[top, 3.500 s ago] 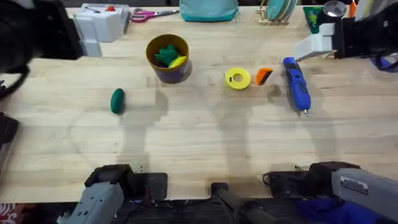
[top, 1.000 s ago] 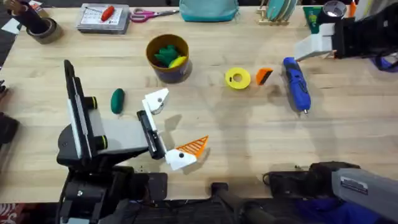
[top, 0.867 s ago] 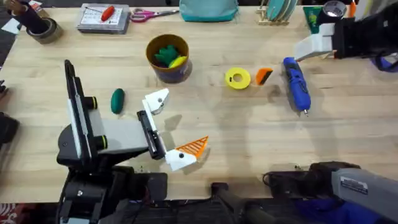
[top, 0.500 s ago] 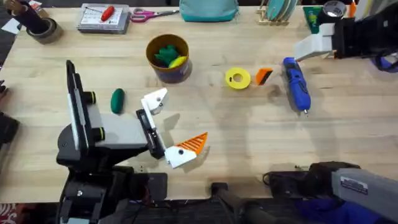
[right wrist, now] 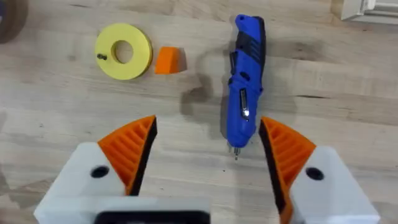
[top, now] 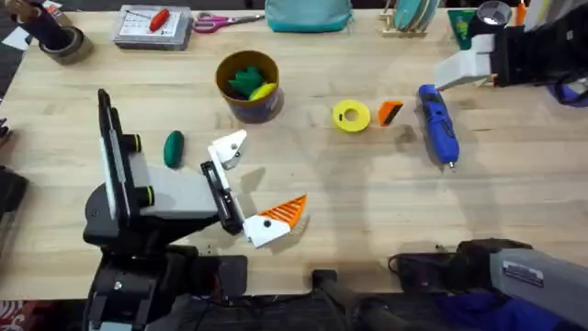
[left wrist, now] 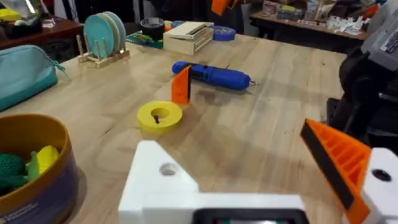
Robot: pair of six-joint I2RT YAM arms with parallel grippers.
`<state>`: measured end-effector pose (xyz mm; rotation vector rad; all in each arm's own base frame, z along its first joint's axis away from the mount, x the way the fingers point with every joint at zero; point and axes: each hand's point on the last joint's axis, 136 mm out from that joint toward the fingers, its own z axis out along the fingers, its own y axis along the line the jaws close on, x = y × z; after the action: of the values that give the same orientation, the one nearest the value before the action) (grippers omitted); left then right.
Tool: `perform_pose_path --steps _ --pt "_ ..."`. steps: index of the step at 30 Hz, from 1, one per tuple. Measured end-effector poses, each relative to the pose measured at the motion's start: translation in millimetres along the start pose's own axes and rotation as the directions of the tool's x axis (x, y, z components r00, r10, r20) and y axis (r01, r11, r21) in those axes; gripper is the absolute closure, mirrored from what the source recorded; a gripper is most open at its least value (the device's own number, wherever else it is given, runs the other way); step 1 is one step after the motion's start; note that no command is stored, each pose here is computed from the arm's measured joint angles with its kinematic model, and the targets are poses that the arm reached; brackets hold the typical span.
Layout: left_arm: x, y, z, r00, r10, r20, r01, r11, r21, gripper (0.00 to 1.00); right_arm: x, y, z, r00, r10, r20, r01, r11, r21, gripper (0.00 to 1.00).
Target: Pick up the gripper from the table and insert it into the empty holder that is missing its gripper. Then pick up a screw, insert it into the mounting hole, and use the screwdriver to tighten it. Finally, clean up the table by picking up the vegetable and placing it into the bucket.
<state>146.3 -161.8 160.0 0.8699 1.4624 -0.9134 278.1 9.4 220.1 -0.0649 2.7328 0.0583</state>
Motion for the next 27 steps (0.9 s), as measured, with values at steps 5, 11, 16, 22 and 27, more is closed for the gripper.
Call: perform_pose_path --steps 5,11,16,22,27 --pt "0.0 0.0 0.0 1.000 0.000 0.000 0.000 1.000 0.000 0.015 0.0 0.0 0.0 1.000 0.000 0.000 0.000 1.000 0.000 0.007" --pt "0.0 0.0 0.0 1.000 0.000 0.000 0.000 1.000 0.000 0.015 0.0 0.0 0.0 1.000 0.000 0.000 0.000 1.000 0.000 0.007" --pt "0.0 0.0 0.0 1.000 0.000 0.000 0.000 1.000 0.000 0.015 0.0 0.0 0.0 1.000 0.000 0.000 0.000 1.000 0.000 0.007" --pt "0.0 0.0 0.0 1.000 0.000 0.000 0.000 1.000 0.000 0.015 -0.2 0.0 0.0 1.000 0.000 0.001 0.000 1.000 0.000 0.007" --pt "0.0 0.0 0.0 1.000 0.000 0.000 0.000 1.000 0.000 0.015 -5.1 0.0 -0.1 1.000 -0.001 0.021 0.001 1.000 0.000 0.007"
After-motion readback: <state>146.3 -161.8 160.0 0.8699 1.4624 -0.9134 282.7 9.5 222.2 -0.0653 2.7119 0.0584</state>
